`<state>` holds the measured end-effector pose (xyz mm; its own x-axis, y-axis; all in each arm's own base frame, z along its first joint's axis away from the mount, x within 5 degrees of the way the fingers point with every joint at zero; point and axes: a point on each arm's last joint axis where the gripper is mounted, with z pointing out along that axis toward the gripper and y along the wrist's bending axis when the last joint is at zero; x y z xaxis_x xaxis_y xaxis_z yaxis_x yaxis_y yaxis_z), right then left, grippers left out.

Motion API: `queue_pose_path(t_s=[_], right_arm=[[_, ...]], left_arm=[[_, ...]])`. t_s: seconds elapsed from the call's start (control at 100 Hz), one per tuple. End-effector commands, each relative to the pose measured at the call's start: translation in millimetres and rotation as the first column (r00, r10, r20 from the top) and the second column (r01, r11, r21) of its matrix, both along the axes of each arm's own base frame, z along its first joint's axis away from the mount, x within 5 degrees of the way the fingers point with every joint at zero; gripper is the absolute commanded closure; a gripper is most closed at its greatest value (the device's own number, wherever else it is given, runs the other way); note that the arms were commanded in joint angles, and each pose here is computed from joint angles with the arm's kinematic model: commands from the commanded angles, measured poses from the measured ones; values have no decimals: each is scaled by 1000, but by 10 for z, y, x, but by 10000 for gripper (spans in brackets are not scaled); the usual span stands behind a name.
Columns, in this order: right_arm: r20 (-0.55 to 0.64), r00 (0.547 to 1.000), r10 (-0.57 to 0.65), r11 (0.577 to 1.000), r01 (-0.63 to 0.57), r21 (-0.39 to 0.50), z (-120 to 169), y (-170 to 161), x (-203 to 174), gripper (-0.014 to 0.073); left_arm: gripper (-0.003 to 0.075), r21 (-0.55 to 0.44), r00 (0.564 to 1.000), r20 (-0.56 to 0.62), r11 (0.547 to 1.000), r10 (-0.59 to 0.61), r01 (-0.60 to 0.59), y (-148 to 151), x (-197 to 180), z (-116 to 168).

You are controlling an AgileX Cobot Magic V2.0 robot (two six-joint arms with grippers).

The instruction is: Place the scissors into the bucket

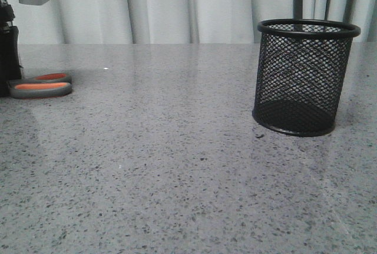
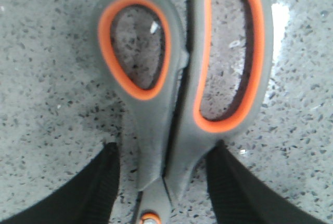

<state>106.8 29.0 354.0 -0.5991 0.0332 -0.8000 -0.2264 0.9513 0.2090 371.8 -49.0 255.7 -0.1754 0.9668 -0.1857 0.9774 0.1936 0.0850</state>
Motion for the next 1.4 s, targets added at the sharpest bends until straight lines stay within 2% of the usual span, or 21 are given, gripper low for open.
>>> queue_pose_path(t_s=[0.0,0.18,0.25,0.45,0.57,0.72,0.88,0.97,1.18,1.39], right_arm=[[76,997,-13,1000,12,13,137,-5,40,152],[76,997,-13,1000,12,13,137,-5,40,152],[76,997,-13,1000,12,13,137,-5,40,152],[73,997,-12,1000,11,13,134,-4,38,152],[71,997,-11,1000,10,13,133,-4,37,152],[67,998,-7,1000,5,24,133,5,34,153],[96,995,11,996,-20,92,176,52,40,153],[125,991,49,985,-69,159,219,113,40,153],[201,966,164,912,-226,341,338,283,102,152],[325,921,212,792,-357,495,517,386,94,153]], left_arm=[[431,-36,1000,23,999,-10,11,-54,-35,147],[682,-51,1000,1,999,5,-5,-66,-52,147],[741,-54,999,-8,998,31,-31,-66,-54,147],[740,-94,996,-45,992,75,-79,-98,-83,171],[741,-107,995,2,989,98,-97,-98,-87,339],[741,-134,988,118,988,99,-83,-89,-202,738],[741,-163,961,258,985,99,-58,-88,-471,1227],[741,-181,940,331,983,86,-26,-156,-710,1491],[741,-278,888,450,960,98,35,-403,-1338,2022],[741,-339,855,511,935,86,108,-566,-1891,2304]])
